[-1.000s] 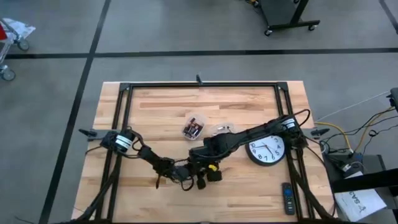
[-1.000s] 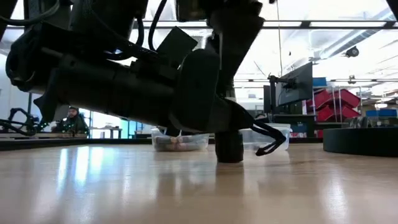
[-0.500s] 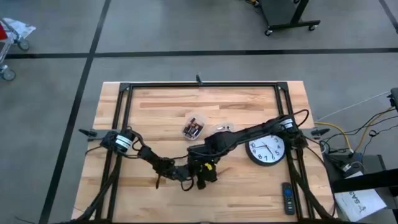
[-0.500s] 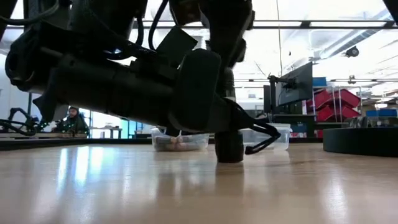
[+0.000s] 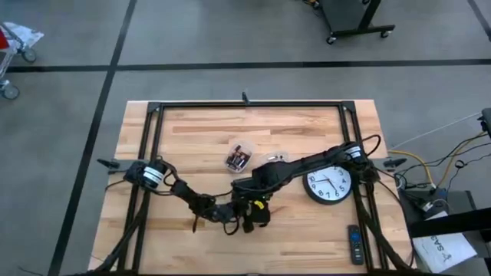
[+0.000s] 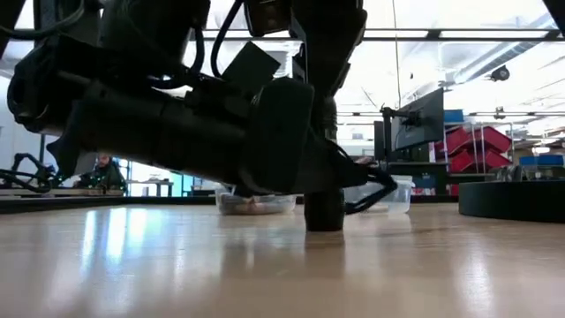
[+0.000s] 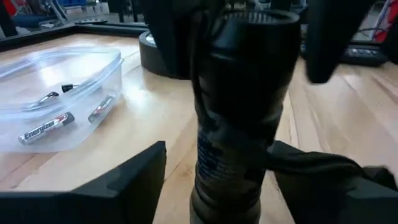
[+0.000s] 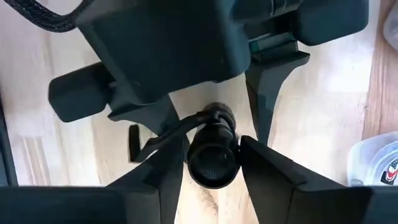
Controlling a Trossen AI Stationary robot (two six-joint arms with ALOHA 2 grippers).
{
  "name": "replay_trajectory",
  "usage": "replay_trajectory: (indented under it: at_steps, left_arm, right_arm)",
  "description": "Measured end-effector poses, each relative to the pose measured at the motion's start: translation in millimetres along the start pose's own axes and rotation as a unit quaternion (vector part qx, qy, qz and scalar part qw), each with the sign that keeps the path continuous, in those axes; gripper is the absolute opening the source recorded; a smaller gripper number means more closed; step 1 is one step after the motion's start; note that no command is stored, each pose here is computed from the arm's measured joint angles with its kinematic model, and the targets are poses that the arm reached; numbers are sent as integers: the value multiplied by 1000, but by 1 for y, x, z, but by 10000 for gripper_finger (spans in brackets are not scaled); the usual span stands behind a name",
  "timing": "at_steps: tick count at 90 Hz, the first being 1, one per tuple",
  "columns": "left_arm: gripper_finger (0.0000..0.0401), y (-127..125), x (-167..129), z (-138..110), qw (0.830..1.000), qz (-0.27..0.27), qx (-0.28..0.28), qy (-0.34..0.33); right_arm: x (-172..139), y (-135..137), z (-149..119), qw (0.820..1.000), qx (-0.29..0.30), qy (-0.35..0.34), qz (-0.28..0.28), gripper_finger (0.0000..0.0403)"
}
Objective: Insert battery
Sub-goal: Close the black flashlight cover
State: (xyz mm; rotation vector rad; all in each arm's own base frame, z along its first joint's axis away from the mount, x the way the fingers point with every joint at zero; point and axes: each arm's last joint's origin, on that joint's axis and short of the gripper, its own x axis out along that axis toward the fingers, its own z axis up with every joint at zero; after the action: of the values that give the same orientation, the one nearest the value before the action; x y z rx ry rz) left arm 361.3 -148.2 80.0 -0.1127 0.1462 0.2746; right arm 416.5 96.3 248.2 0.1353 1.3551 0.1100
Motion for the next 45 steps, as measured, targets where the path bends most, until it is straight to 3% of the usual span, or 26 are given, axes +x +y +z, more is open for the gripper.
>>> replay_trajectory:
  at_steps: [13,24,45]
  left_arm:
    - [248,-7,-5,9,999,-15,-12,-39]
    - [221,-8,-5,7,999,-5,0,-32]
    - [136,-7,-5,5,1000,1,4,-22]
  right_arm:
    - [0,0,0,1000,0,-1,-1,116]
    - [0,0,0,1000,0,-1,-1,110]
    - [-1,0,0,1000,-7,-1,0,129]
